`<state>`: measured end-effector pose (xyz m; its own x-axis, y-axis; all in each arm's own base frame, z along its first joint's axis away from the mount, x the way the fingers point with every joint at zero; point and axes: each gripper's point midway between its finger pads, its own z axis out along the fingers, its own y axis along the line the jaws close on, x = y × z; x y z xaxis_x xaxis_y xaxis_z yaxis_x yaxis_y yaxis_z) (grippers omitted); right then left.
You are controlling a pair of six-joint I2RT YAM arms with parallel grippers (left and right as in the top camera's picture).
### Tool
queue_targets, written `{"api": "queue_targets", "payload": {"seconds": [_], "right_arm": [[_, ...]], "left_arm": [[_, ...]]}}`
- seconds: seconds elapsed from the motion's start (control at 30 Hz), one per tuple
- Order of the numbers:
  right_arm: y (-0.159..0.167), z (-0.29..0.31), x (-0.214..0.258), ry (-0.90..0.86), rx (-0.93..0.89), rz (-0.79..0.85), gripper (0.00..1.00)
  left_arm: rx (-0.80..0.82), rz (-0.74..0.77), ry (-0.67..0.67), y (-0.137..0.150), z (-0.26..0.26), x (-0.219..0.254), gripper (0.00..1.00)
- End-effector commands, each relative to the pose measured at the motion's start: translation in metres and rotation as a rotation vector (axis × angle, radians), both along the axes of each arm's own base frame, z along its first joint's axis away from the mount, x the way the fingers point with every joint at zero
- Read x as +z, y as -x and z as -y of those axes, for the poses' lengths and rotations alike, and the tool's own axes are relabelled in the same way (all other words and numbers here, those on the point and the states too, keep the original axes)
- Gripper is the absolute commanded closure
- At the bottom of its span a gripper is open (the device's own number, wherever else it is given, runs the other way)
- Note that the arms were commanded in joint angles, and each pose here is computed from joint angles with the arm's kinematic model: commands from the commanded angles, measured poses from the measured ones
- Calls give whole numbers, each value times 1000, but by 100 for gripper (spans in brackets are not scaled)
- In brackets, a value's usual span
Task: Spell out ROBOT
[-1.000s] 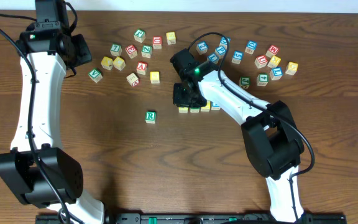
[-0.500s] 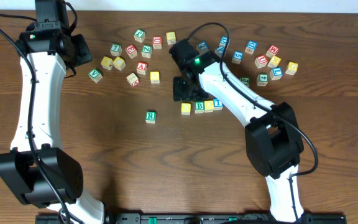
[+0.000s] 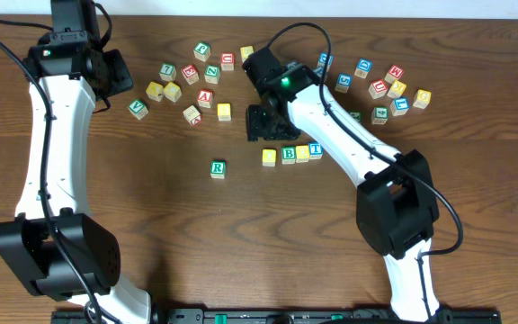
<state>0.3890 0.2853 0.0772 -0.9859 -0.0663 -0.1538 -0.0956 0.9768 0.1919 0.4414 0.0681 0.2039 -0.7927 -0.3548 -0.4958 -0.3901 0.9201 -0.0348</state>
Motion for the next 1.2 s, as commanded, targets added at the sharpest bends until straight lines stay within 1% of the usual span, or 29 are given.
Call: {"api": "queue_targets", "payload": {"seconds": [0.0,0.23,0.3,0.43,0.63,0.97,1.1,1.17], "right_arm": [[4,-17,5,-8,48,32,36],[22,-65,6,-56,143,81,34],[32,-84,1,-67,184,91,34],[43,-97,-13,-54,216,84,33],[51,-98,-37,-36,226,24,34],[54,-98,-48,-31,227,2,46],[54,-98,-52,-27,221,-6,53],[54,-98,-52,-26,221,-7,59]], "left_arm": [[-8,-2,-16,3,-2,2,51],[-8,-2,-16,3,-2,2,52],[-8,-2,-16,3,-2,2,51],[-8,-2,-16,3,-2,2,52],[-8,-2,-16,3,-2,2,51],[-8,-2,-16,3,-2,2,51],[-8,-2,-16,3,-2,2,51],[-8,-2,-16,3,-2,2,51]]}}
